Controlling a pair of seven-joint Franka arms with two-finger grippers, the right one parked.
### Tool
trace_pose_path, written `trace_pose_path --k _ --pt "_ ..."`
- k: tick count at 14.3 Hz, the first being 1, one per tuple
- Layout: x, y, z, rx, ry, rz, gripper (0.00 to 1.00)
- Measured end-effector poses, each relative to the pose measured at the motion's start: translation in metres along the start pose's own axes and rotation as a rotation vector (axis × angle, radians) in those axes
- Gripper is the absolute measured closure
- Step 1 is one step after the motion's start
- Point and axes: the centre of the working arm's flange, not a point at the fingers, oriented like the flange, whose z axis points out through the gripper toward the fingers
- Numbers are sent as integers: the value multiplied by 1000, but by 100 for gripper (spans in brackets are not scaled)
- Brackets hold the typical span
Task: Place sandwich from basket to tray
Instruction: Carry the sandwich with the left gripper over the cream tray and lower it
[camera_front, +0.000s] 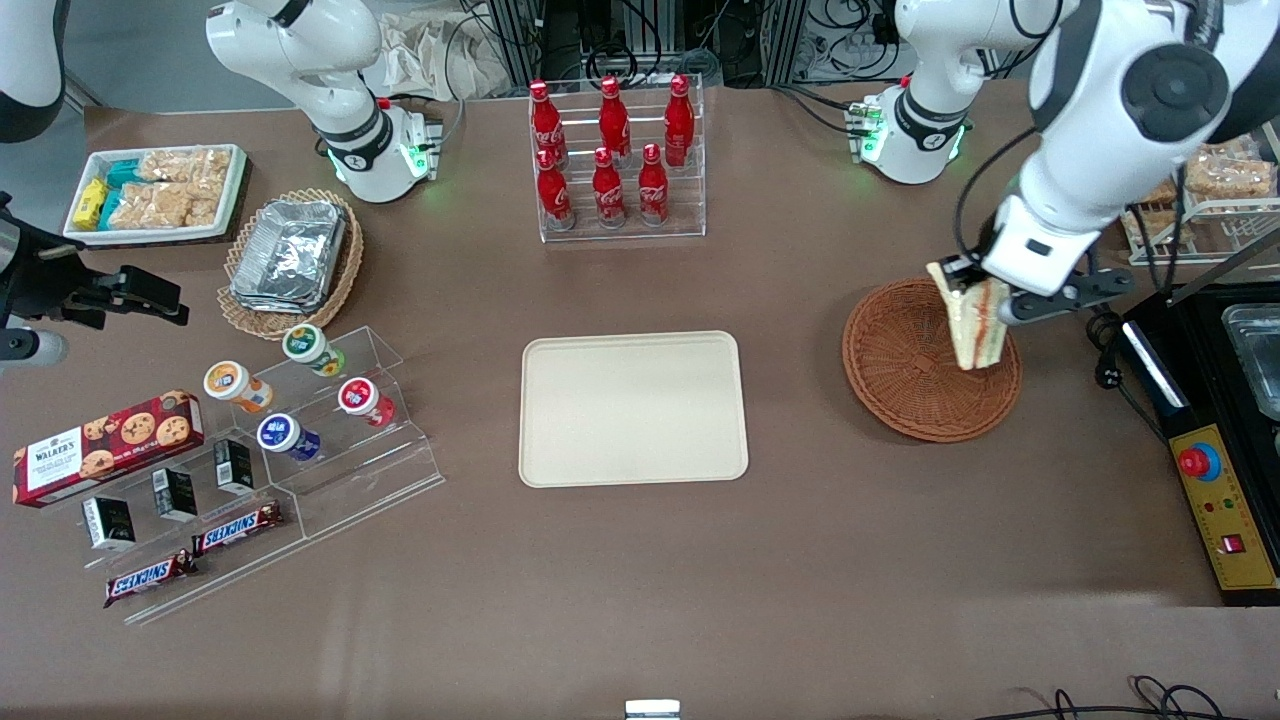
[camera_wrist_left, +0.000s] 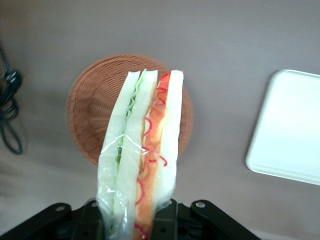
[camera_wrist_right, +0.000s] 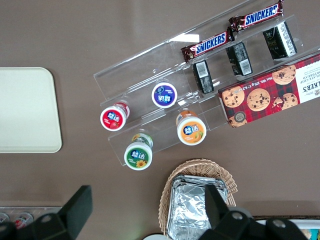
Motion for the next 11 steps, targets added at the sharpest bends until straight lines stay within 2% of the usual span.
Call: trace_pose_path --k 1,4,6,11 --pt "-3 28 -7 -7 11 -8 75" --pt "-20 114 12 -28 8 -61 75" --pt "-32 163 42 -65 7 -67 75" --pt "-32 226 153 -84 -11 7 75"
